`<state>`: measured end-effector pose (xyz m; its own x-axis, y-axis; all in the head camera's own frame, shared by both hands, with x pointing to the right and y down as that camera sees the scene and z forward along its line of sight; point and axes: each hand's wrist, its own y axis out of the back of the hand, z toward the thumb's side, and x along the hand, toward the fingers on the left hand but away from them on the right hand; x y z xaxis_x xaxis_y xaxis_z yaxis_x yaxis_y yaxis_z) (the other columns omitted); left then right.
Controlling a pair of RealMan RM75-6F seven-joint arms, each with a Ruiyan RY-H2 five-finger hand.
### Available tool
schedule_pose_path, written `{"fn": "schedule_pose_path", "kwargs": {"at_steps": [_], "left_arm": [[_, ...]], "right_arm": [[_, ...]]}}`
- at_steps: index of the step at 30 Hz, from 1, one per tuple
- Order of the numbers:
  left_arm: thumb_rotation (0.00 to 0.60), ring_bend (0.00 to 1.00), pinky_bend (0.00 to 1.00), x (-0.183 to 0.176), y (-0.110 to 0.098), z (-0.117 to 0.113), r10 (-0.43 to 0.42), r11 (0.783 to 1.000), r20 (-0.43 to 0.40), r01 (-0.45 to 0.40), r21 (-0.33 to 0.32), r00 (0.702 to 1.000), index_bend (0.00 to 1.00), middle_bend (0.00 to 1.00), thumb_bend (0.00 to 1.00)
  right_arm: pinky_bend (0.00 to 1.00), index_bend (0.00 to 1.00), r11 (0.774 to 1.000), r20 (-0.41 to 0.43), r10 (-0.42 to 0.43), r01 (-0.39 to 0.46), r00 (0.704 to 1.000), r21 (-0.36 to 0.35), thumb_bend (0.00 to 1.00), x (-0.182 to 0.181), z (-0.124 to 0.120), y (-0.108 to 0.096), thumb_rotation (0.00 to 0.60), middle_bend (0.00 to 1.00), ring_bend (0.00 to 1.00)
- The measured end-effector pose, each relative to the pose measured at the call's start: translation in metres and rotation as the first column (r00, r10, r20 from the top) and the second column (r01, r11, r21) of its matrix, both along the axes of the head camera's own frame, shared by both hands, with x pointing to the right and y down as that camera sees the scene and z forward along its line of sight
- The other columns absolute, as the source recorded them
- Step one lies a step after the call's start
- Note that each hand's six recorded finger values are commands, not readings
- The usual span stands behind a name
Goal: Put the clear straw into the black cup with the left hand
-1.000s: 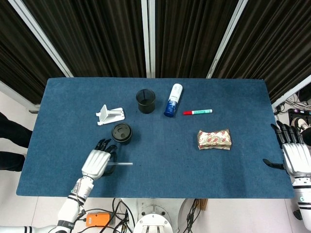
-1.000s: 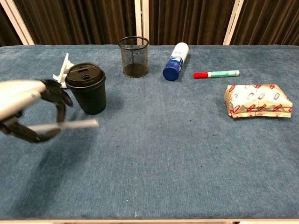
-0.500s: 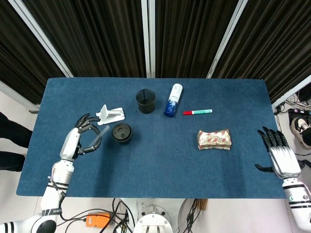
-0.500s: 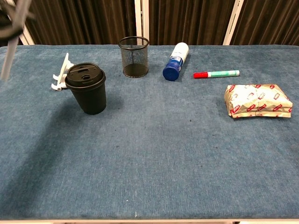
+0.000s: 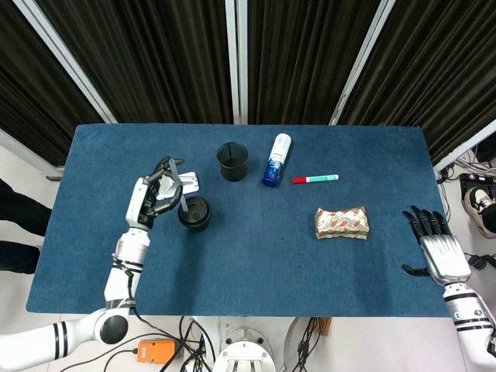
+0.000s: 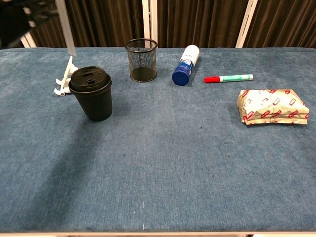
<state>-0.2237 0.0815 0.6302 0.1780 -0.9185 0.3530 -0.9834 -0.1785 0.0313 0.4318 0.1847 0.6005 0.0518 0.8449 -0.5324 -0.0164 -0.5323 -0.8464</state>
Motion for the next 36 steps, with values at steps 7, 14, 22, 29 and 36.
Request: {"fn": "schedule_pose_path", "kwargs": {"at_steps": [7,14,22,29,36], "left_arm": [[0.6,0.01,0.0,0.016,0.002,0.019,0.01,1.0,0.037,-0.01,0.015,0.999,0.57,0.25,0.39],[0.6,0.0,0.0,0.024,0.011,0.031,0.035,0.999,0.079,-0.037,0.024,0.996,0.57,0.25,0.39],[0.6,0.0,0.0,0.023,0.014,0.035,0.045,0.998,0.111,-0.049,0.036,0.993,0.57,0.25,0.39],[0.6,0.0,0.0,0.018,0.018,0.041,0.052,0.998,0.134,-0.056,0.026,0.99,0.57,0.25,0.39],[0.6,0.0,0.0,0.016,0.02,0.046,0.05,0.999,0.137,-0.052,0.011,0.989,0.57,0.25,0.39]], "right_arm": [[0.02,0.0,1.0,-0.002,0.009,-0.009,1.0,-0.002,0.03,0.002,0.0,0.0,0.6,0.01,0.0],[0.02,0.0,1.0,0.0,0.015,-0.015,1.0,-0.001,0.03,0.003,0.0,-0.001,0.6,0.01,0.0],[0.02,0.0,1.0,0.0,0.02,-0.02,1.0,0.003,0.03,0.004,-0.001,-0.001,0.6,0.01,0.0],[0.02,0.0,1.0,-0.001,0.024,-0.024,1.0,0.006,0.03,0.005,-0.001,-0.002,0.6,0.01,0.0],[0.02,0.0,1.0,-0.001,0.028,-0.028,1.0,0.006,0.03,0.005,-0.002,-0.001,0.6,0.01,0.0]]}}
